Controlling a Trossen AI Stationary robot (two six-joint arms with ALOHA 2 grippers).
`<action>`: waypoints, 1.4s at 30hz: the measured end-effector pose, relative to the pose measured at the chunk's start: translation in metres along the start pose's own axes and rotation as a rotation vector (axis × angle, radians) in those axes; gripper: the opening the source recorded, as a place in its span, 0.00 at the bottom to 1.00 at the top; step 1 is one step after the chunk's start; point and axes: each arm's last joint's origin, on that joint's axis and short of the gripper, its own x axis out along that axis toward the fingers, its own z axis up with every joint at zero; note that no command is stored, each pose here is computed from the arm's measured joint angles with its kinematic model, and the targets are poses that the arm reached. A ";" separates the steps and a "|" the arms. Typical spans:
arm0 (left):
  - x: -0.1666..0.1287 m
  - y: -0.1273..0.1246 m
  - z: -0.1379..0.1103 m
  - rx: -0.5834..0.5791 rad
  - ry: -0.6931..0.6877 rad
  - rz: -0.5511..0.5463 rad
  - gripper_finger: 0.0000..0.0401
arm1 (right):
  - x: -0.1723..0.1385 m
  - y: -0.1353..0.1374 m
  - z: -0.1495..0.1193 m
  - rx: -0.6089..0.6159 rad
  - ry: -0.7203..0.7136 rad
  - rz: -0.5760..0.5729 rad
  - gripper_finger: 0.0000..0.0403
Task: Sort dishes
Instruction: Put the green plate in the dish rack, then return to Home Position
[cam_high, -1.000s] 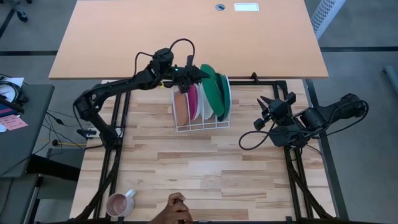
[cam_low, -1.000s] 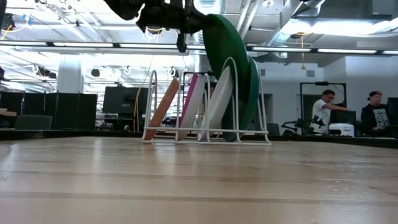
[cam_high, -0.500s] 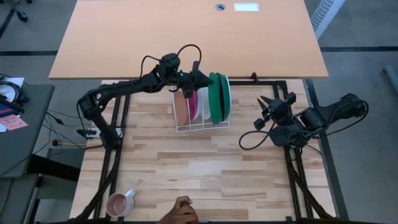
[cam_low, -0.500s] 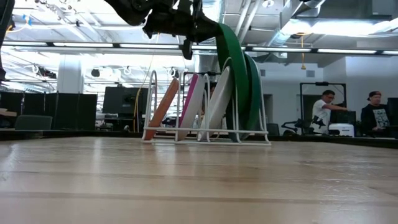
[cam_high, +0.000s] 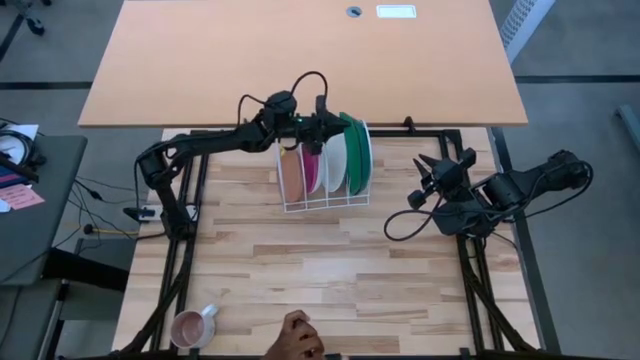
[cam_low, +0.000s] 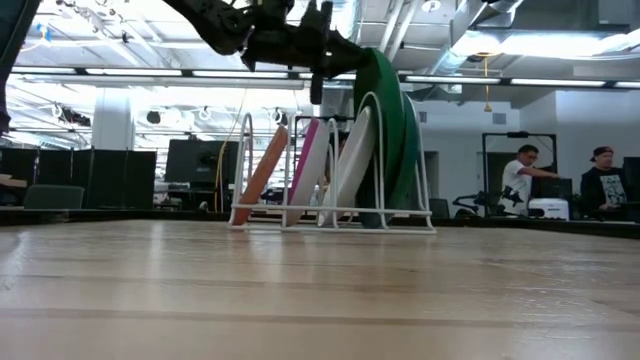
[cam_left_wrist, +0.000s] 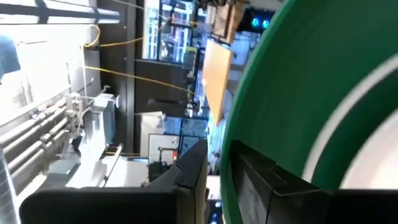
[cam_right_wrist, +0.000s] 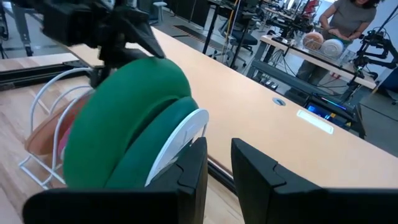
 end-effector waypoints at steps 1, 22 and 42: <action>0.001 -0.001 0.000 0.015 0.008 -0.001 0.16 | 0.000 0.000 0.000 0.001 0.000 0.000 0.19; 0.006 -0.002 0.009 0.039 0.158 0.000 0.42 | 0.000 0.000 -0.001 -0.001 0.019 0.021 0.19; -0.008 0.011 0.014 -0.253 0.285 -0.165 0.54 | 0.000 0.001 -0.002 -0.007 0.052 0.057 0.19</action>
